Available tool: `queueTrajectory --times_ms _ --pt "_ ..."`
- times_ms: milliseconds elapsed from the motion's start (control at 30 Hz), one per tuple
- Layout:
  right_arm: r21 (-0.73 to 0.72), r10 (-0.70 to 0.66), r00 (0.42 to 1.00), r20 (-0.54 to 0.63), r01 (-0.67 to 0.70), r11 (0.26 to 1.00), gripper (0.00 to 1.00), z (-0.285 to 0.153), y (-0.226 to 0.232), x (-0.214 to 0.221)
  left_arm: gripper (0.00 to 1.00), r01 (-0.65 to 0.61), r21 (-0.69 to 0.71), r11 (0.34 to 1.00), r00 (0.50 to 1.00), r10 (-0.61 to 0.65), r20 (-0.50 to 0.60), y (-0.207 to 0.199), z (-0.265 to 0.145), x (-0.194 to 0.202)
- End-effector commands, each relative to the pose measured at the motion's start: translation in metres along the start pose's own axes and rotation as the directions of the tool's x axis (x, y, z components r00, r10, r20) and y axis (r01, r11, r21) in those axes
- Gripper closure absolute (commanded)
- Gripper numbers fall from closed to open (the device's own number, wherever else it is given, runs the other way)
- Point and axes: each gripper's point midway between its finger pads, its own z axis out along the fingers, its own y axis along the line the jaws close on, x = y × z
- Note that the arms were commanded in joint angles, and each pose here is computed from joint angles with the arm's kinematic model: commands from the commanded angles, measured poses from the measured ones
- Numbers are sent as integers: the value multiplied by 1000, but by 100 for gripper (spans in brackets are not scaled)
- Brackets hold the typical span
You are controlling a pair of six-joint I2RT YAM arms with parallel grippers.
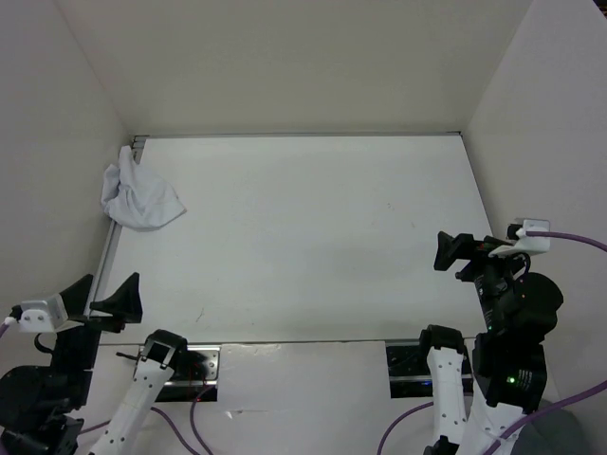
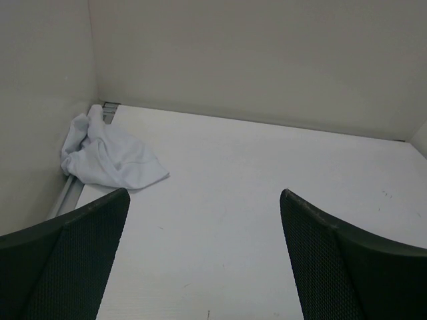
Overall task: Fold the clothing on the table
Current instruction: Move the skirt to the center of the board
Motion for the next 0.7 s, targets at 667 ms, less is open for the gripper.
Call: queueTrajectory --times_ms 667 --pt "24 19 998 -63 -18 1000 1 18 -7 7 0 66 187 980 991 -87 105 -9 -11 -14"
